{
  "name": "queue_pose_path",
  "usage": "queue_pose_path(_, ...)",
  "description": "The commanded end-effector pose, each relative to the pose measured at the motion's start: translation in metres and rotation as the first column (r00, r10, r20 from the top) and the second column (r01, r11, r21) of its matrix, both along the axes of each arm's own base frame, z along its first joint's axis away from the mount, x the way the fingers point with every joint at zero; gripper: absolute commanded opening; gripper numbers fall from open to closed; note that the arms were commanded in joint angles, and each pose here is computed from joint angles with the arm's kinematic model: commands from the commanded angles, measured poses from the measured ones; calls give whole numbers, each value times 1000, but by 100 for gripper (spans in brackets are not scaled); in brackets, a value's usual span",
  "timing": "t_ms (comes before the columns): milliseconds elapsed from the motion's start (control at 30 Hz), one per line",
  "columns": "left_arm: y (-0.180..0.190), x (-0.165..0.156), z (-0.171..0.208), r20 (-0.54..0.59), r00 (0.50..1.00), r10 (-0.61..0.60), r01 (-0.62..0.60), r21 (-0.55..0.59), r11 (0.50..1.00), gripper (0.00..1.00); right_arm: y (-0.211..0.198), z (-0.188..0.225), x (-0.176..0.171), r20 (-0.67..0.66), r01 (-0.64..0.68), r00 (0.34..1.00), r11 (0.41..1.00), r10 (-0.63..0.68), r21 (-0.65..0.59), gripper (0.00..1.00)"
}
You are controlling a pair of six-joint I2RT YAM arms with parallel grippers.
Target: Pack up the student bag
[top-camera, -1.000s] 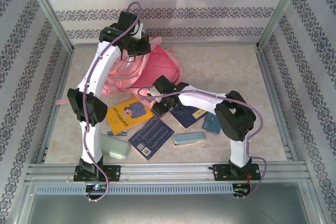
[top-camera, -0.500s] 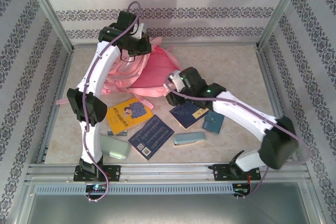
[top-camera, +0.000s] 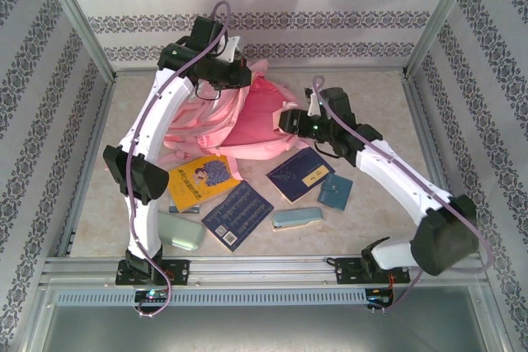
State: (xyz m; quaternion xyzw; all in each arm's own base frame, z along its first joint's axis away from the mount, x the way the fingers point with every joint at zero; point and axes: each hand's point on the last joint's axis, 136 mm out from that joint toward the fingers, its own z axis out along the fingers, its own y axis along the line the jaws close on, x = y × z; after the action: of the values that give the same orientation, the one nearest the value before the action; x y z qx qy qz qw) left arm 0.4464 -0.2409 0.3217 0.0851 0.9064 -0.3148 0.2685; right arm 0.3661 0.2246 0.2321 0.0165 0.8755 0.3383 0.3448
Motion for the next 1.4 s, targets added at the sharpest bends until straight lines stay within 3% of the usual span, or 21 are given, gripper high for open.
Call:
queue_pose_path(0,-9,-20,78,208,975,-72,99,-119,988,0,10,24,31,-49,110,994,975,-102,194,22)
queue_pose_path(200,-14,-29,92,244,964,-109,149,-149,978,0,47,2,71,-192,146,978,929,-84,339,25)
queue_pose_path(400,-15,-28,97,260,959,-111,154,-153,976,0,105,-24,91,-289,104,957,930,3,353,29)
queue_pose_path(467,-14,-26,101,275,956,-103,149,-153,977,0,120,-35,93,-319,107,948,936,5,335,38)
queue_pose_path(567,-9,-21,107,289,953,-85,135,-159,978,0,142,-49,94,-354,103,935,939,22,329,62)
queue_pose_path(633,-3,-17,108,287,956,-65,117,-169,979,0,147,-52,94,-365,92,930,940,37,328,68)
queue_pose_path(833,11,-6,108,266,964,-24,81,-207,975,0,124,-35,94,-274,58,961,960,20,275,76)
queue_pose_path(1033,10,0,102,248,969,-20,75,-216,974,0,103,1,89,-155,-10,987,978,43,210,76)
queue_pose_path(1200,12,5,98,238,971,-11,63,-212,975,0,82,41,71,-54,-107,992,989,113,99,73)
queue_pose_path(1367,12,5,86,203,979,-10,52,-206,977,0,46,57,48,48,-114,992,993,114,1,63)
